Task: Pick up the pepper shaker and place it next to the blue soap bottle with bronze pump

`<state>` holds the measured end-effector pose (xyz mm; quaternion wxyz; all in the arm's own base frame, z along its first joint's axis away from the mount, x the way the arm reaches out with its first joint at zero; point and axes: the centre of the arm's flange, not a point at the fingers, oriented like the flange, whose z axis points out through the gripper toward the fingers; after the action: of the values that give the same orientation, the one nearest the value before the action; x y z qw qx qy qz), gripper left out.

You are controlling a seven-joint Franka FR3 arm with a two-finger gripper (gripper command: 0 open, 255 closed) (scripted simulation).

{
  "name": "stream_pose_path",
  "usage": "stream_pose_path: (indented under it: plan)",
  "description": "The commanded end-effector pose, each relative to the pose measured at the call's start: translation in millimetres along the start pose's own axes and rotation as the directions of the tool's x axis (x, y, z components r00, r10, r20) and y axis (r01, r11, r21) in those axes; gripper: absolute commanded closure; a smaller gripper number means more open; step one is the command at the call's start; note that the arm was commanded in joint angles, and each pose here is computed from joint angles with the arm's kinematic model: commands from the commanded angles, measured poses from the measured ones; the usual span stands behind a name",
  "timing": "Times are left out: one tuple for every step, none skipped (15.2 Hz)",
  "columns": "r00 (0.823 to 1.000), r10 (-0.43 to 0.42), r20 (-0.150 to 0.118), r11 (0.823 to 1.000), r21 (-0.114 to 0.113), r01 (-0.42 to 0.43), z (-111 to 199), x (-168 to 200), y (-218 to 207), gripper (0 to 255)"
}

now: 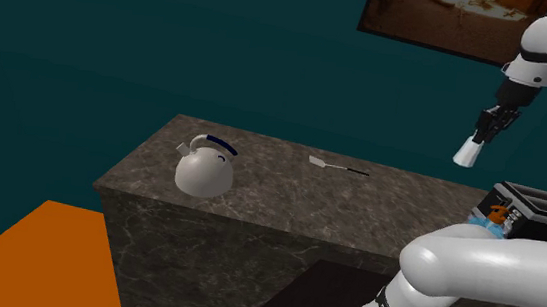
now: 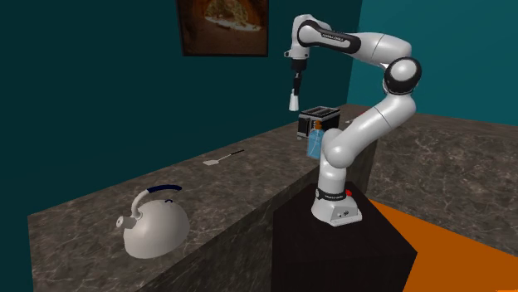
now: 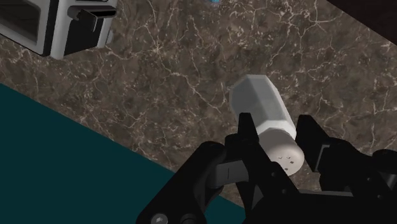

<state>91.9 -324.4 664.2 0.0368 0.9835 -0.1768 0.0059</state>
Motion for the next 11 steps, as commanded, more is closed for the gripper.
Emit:
stream_pose_path:
  plan:
    - [1.0,-0.001,0.001,1.0,-0.001,0.001,2.7,-6.1,26.9,255]
    - [1.0,-0.001,0.001,1.0,-0.001,0.001,3.5,-10.1,39.5,255]
    - [1.0,-0.001,0.001,1.0,-0.001,0.001,4.2,-14.0,52.1,255]
    - [1.0,-0.001,0.001,1.0,-0.001,0.001,5.0,-17.9,64.7,255]
    - [1.0,-0.001,0.001,1.0,-0.001,0.001,5.8,-21.8,77.2,255]
    - [1.0,-0.001,0.001,1.0,-0.001,0.001,6.6,-25.8,89.8,255]
    - [1.0,-0.001,0.001,1.0,-0.001,0.001,7.2,-28.7,99.1,255]
    - [1.0,-0.001,0.001,1.0,-0.001,0.001,12.5,-28.8,98.8,255]
    - [1.0,-0.001,0.001,1.0,-0.001,0.001,17.7,-28.9,98.4,255]
    - [1.0,-0.001,0.001,1.0,-0.001,0.001,23.0,-29.1,98.0,255]
    - [1.0,-0.001,0.001,1.0,-0.001,0.001,28.3,-29.2,97.7,255]
